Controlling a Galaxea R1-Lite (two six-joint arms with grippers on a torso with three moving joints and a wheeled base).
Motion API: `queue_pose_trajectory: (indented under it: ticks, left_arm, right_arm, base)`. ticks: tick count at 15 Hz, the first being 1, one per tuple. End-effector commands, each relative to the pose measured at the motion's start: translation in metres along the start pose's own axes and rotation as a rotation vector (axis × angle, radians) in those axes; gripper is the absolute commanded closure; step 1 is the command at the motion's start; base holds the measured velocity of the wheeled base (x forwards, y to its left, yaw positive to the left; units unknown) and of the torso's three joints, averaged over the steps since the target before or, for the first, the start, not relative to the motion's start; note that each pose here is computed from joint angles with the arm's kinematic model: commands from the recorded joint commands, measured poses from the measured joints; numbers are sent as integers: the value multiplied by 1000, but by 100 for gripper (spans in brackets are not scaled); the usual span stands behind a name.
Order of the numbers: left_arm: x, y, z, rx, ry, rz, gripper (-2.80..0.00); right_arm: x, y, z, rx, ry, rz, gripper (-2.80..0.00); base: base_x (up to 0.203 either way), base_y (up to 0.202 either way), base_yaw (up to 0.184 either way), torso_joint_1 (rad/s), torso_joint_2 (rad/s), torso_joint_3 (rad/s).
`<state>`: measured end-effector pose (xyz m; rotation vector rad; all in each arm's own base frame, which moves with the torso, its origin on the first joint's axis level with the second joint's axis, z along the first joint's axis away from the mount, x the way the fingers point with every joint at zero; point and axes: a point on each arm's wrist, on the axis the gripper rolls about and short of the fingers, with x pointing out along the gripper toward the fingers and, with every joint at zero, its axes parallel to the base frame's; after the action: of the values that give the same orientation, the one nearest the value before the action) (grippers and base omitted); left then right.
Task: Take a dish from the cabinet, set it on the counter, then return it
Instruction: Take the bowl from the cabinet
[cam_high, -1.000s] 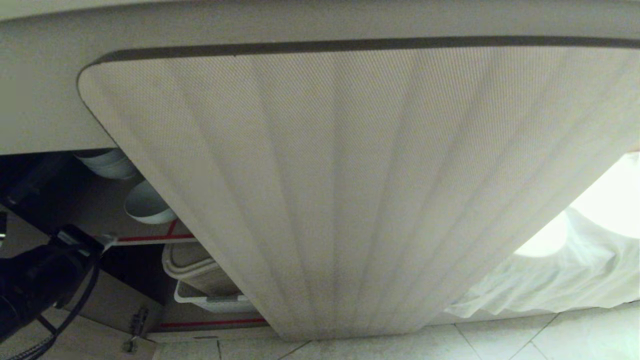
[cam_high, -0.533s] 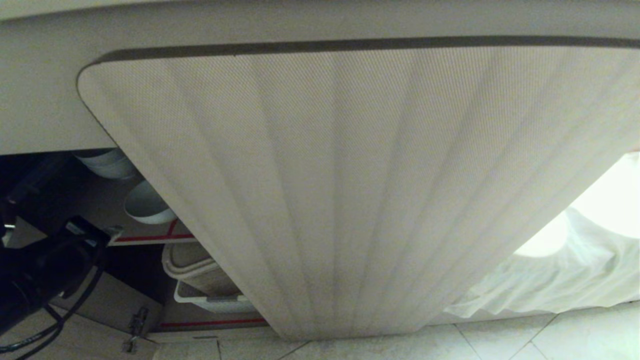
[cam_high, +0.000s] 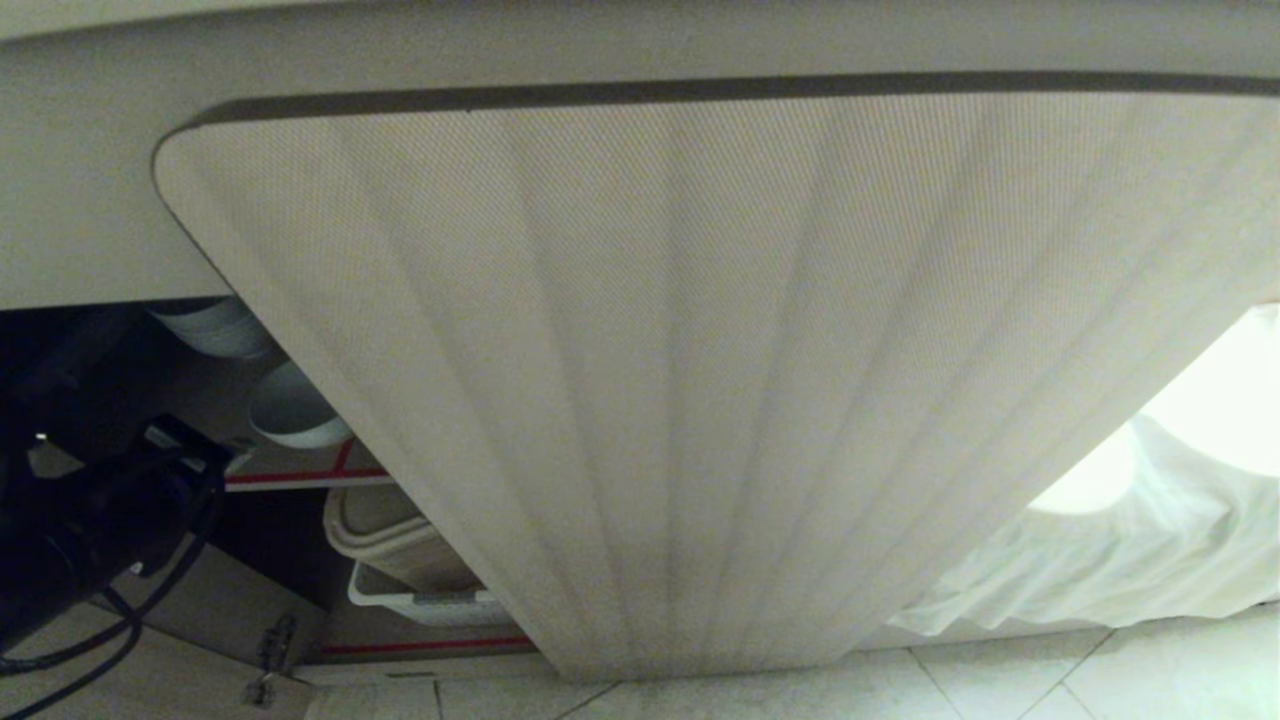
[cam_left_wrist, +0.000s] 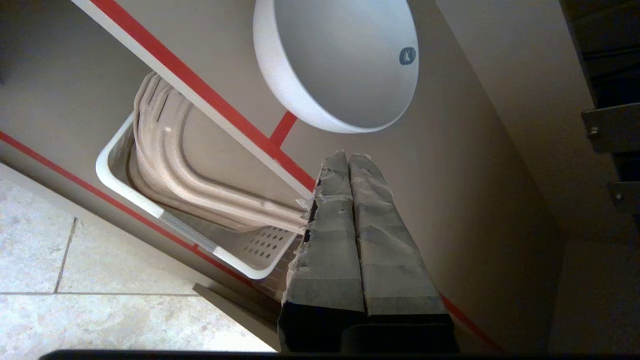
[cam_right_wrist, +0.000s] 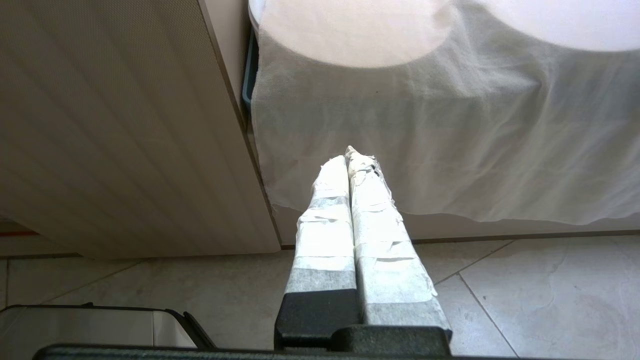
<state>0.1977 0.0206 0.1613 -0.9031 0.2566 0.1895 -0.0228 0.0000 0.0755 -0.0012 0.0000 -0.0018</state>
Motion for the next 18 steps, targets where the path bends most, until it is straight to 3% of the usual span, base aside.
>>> queue_pose_trajectory:
  ticks: [1,11,12,18]
  left_arm:
    - [2,0,0,-5,1,-1,0]
    - [4,2,-1,-3,9,9,0]
    - [4,2,-1,0,12,10,-280]
    - [4,1,0,1,0,0,-280]
  right_arm:
    - [0,0,0,0,0,0,0]
    - [0,0,0,0,0,0,0]
    - [0,0,0,0,0,2,0]
    - [0,0,0,0,0,0,0]
  base:
    - [0,0,0,0,0,0]
    - [0,0,0,0,0,0]
    - [0,0,0,0,0,0]
    - [0,0,0,0,0,0]
